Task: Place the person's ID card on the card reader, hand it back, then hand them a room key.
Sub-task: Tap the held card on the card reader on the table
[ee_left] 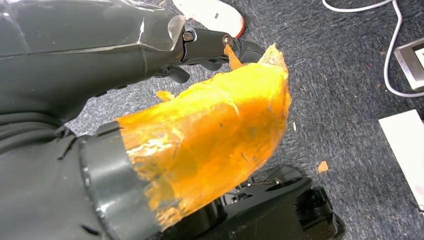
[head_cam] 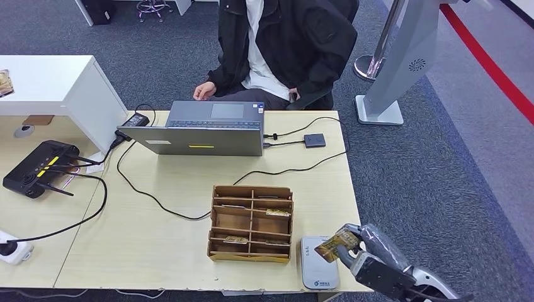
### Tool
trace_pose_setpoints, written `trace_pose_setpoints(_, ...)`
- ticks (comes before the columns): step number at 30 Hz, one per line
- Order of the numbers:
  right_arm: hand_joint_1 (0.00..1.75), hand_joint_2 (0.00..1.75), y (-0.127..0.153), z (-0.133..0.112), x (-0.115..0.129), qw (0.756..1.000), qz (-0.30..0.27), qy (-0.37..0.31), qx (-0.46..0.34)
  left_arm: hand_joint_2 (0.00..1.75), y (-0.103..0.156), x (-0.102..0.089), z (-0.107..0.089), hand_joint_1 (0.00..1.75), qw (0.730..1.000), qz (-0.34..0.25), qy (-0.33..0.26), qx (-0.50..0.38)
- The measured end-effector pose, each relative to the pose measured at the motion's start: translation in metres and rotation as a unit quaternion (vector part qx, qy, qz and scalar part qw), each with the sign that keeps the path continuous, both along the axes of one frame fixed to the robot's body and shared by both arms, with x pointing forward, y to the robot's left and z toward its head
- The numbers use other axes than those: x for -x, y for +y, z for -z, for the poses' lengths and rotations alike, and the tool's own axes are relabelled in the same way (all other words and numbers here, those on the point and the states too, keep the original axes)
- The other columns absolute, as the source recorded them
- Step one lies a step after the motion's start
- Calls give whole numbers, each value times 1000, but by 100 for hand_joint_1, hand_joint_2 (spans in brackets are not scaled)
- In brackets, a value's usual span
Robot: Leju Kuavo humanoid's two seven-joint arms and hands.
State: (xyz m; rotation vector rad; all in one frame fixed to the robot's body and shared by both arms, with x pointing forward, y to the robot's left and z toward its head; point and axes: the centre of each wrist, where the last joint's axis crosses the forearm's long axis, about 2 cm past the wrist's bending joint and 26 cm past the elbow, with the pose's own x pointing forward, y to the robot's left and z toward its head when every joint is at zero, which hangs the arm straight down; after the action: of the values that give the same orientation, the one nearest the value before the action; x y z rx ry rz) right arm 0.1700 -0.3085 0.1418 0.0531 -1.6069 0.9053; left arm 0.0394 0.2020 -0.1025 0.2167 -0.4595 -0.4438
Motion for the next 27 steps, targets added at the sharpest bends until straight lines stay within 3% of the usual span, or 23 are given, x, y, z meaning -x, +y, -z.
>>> trace_pose_setpoints(27,175,175,14,25,-3,998,-7,49,37,0,-2,0,0,0,1000,4,0,-1)
